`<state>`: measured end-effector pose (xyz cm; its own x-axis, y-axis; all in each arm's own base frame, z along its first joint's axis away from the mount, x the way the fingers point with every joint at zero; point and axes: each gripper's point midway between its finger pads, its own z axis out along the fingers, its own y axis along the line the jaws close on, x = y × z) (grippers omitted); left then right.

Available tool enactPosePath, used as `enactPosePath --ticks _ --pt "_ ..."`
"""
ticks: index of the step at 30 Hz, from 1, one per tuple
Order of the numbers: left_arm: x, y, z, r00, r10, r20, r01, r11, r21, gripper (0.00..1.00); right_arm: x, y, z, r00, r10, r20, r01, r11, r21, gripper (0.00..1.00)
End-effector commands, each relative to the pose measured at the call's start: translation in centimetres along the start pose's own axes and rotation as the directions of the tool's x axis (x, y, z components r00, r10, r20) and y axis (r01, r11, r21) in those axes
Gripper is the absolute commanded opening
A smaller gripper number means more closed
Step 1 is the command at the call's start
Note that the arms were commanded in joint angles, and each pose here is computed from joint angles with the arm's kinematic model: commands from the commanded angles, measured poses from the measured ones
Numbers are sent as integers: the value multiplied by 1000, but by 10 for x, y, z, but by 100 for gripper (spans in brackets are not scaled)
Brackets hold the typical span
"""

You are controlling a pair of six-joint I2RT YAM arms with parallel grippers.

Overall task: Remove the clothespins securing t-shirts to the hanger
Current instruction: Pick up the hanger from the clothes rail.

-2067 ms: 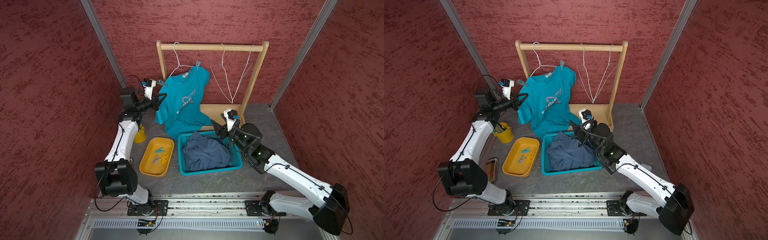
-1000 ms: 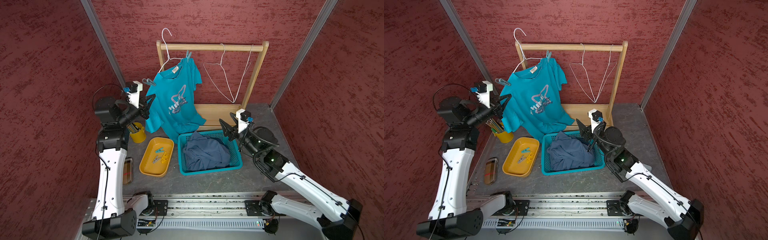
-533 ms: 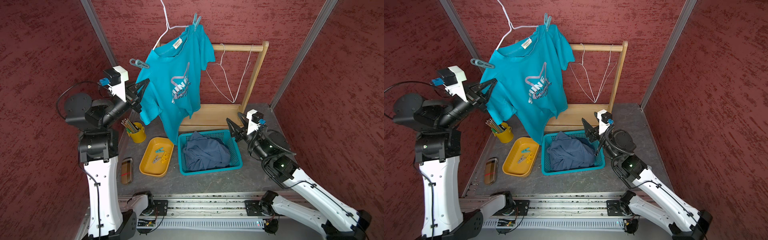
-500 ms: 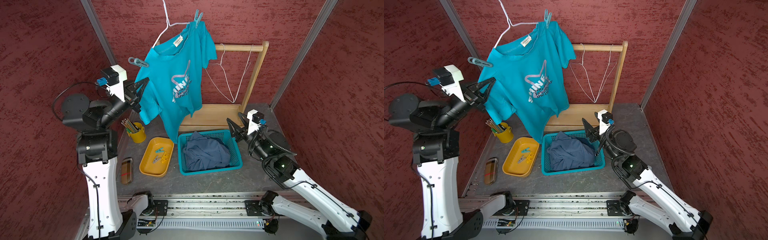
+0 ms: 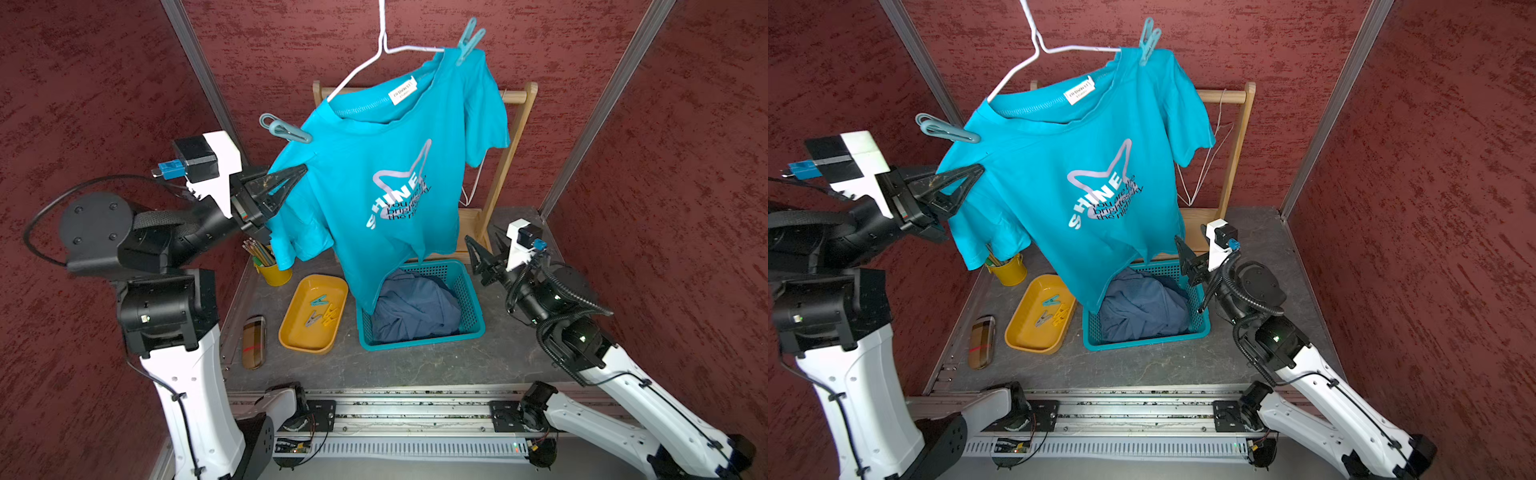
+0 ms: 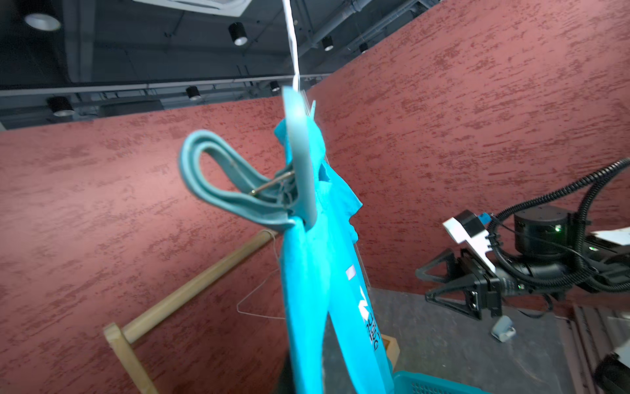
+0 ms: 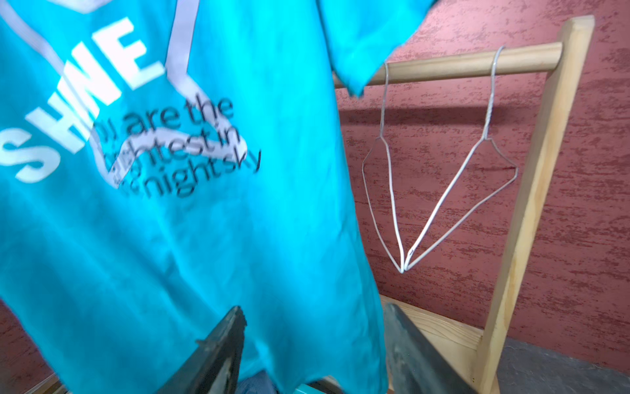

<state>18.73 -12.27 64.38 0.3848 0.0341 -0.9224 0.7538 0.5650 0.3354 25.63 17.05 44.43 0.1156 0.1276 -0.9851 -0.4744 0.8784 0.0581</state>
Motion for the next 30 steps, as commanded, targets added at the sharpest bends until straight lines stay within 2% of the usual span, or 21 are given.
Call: enactPosePath --ticks 1,4,11,18,22,25,30 --pt "20 -6 3 995 -92 -38 96 989 115 0 -23 -10 -13 999 -35 16 34 999 40 66" --pt "39 -5 7 990 -134 -43 140 974 180 0 -33 -9 -19 998 -59 15 59 998 29 66" --pt "94 -19 31 980 -185 -68 197 929 313 0 -62 16 -22 992 -117 37 120 987 -110 66" --pt "157 -37 62 960 -246 -137 281 867 412 0 -92 22 -2 987 -135 93 145 983 -109 63" --pt "196 -44 73 945 -274 -181 325 853 407 0 -100 16 12 985 -118 122 125 991 -52 63" --pt "227 -51 82 933 -286 -219 352 855 382 0 -94 9 24 988 -37 148 39 999 -6 63" --pt "264 -66 92 930 -265 -254 344 868 358 0 -64 23 52 995 -3 101 9 998 -60 64"
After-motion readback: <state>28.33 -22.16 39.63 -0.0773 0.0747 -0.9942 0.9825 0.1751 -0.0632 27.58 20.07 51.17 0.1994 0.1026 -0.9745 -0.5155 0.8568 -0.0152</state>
